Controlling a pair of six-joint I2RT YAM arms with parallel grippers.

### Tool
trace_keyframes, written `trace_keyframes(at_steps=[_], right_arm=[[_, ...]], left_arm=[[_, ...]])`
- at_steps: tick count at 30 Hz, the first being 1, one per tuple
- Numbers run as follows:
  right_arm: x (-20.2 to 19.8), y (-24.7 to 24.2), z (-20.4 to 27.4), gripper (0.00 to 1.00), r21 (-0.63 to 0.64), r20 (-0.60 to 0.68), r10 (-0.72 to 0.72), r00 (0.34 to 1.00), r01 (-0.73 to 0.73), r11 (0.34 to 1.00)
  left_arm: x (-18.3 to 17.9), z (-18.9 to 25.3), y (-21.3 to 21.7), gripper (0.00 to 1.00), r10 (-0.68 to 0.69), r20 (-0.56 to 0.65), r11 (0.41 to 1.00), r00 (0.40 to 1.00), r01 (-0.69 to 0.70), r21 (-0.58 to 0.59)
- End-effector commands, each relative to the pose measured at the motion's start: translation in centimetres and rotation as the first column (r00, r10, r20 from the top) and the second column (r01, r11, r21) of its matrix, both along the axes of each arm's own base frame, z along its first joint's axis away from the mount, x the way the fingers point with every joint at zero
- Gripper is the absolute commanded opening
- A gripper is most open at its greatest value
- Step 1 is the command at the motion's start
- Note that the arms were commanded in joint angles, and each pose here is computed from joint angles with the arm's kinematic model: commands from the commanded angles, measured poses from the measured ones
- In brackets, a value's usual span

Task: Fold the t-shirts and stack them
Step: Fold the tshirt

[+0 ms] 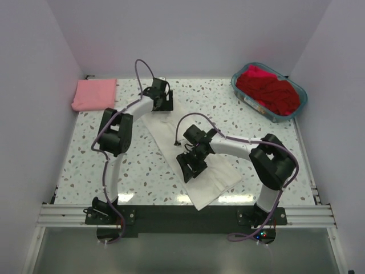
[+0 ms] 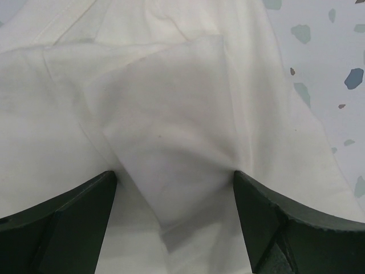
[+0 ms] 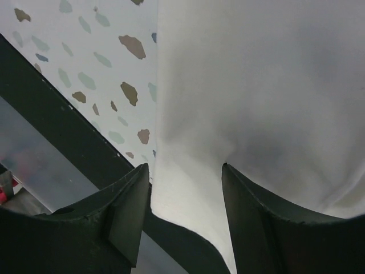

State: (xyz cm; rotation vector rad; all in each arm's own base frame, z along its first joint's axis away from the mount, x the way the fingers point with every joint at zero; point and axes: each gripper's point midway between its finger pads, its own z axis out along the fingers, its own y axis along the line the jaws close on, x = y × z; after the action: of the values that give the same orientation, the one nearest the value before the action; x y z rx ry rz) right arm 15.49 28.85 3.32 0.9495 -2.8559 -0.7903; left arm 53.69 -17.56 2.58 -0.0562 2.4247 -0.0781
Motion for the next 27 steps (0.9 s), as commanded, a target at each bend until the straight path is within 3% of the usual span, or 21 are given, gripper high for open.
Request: trace_keyframes(at_steps=[1,5,11,17,18,22,27], right_arm=[[2.6,1.9,3.8,0.58,0.09,0.076,-0.003,0.997,-0.003,0.996],[6.7,2.7,7.3,0.58,0.145,0.184,-0.006,0.983,-0.021,0.989],[14.9,3.7,11.8,0.53,0.367,0.268,-0.19,0.944,0.082,0.927],[23.2,7.1,13.4,0.38,0.541,0.299,-0.35,0.888,0.145,0.829],[24.1,7.7,13.5,0.36,0.56,0.302,-0.364,0.881,0.145,0.815],[28.6,10.8,13.9,0.36,0.657,0.293,-0.417,0.861,0.136,0.742],[33.3,13.3,9.3,0.37,0.701,0.272,-0.46,0.845,0.154,0.697]], left_arm=[[0.5,2.7,0.0,0.89,-0.032,0.041,0.999,0.999,0.032,0.006],[0.6,10.4,2.9,0.89,0.07,0.162,0.997,0.984,-0.071,-0.005],[-2.8,15.4,7.8,0.84,0.247,0.183,0.969,0.952,-0.236,-0.076],[-8.8,15.9,7.4,0.75,0.234,0.152,0.963,0.96,-0.208,-0.17],[-10.3,14.4,7.5,0.74,0.222,0.119,0.966,0.968,-0.202,-0.159],[-14.3,13.4,7.6,0.74,0.184,0.087,0.971,0.979,-0.168,-0.168],[-18.5,12.6,7.8,0.75,0.16,0.075,0.968,0.984,-0.142,-0.205]])
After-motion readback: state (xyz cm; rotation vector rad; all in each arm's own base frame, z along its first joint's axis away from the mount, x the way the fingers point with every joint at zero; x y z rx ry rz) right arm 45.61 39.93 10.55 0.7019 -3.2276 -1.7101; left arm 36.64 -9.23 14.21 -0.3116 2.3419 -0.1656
